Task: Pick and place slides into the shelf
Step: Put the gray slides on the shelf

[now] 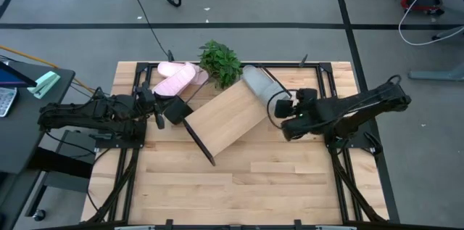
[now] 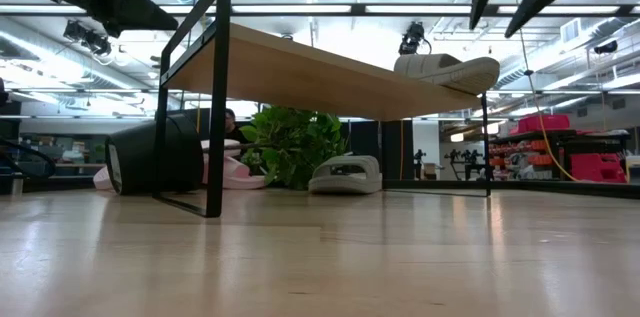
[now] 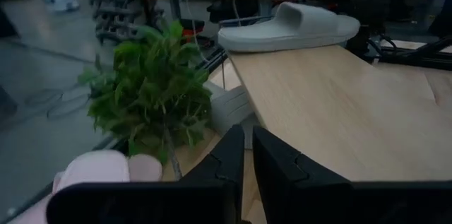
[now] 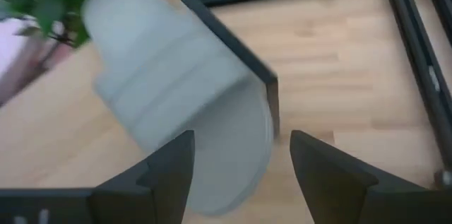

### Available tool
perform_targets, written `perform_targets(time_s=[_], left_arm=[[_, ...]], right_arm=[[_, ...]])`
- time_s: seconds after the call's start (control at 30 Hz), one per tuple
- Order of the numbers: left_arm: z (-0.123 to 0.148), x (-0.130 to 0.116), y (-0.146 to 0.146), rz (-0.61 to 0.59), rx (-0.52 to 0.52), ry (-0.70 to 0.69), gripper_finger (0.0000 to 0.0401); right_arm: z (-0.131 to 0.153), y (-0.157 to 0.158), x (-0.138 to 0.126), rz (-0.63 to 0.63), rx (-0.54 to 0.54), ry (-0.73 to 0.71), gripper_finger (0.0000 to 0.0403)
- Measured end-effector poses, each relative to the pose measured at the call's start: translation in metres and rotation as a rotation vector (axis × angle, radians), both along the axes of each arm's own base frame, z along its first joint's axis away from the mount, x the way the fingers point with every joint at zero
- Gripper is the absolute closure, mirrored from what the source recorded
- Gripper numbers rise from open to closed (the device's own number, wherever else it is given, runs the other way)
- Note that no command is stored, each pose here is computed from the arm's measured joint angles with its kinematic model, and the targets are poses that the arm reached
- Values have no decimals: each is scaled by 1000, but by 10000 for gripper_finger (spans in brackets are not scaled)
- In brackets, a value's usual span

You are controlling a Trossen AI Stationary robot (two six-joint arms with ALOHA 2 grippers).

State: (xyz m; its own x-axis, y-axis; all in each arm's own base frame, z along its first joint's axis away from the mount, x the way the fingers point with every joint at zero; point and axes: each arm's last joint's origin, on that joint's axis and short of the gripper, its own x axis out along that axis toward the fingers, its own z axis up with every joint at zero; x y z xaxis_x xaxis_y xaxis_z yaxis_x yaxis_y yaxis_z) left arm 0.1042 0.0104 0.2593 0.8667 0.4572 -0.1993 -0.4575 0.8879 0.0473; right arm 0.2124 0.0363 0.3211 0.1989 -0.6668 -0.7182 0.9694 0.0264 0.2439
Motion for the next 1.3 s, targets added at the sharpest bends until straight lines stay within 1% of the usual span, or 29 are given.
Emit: perform_targets(time_s=[0.1, 0.23, 0.3, 0.43, 0.53, 0.73, 0.87, 0.97, 1.07, 1.3], left_arm=[[4, 5, -1, -37, 39, -19, 364], [12, 16, -1, -38, 45, -104, 370], [12, 24, -2, -38, 47, -108, 371], [8, 42, 0, -32, 109, -59, 368], [3, 55, 6, 4, 99, -39, 365], [-7, 67, 18, 54, 23, -18, 361], [-9, 68, 22, 89, -38, -44, 362], [-8, 68, 22, 92, -79, -74, 359], [-8, 68, 20, 54, -142, -104, 358], [-8, 70, 17, -25, -281, -149, 366]], right_arm=[[12, -7, -12, 77, -67, 20, 165], [26, -19, -28, 165, -169, 81, 165], [32, -24, -35, 199, -210, 112, 165], [40, -28, -48, 269, -238, 151, 165], [44, -29, -58, 296, -227, 141, 165], [49, -30, -71, 365, -175, 140, 165], [51, -31, -77, 405, -128, 131, 165], [52, -30, -81, 428, -89, 120, 165], [51, -30, -81, 459, -71, 136, 165], [52, -33, -81, 531, -115, 225, 165]])
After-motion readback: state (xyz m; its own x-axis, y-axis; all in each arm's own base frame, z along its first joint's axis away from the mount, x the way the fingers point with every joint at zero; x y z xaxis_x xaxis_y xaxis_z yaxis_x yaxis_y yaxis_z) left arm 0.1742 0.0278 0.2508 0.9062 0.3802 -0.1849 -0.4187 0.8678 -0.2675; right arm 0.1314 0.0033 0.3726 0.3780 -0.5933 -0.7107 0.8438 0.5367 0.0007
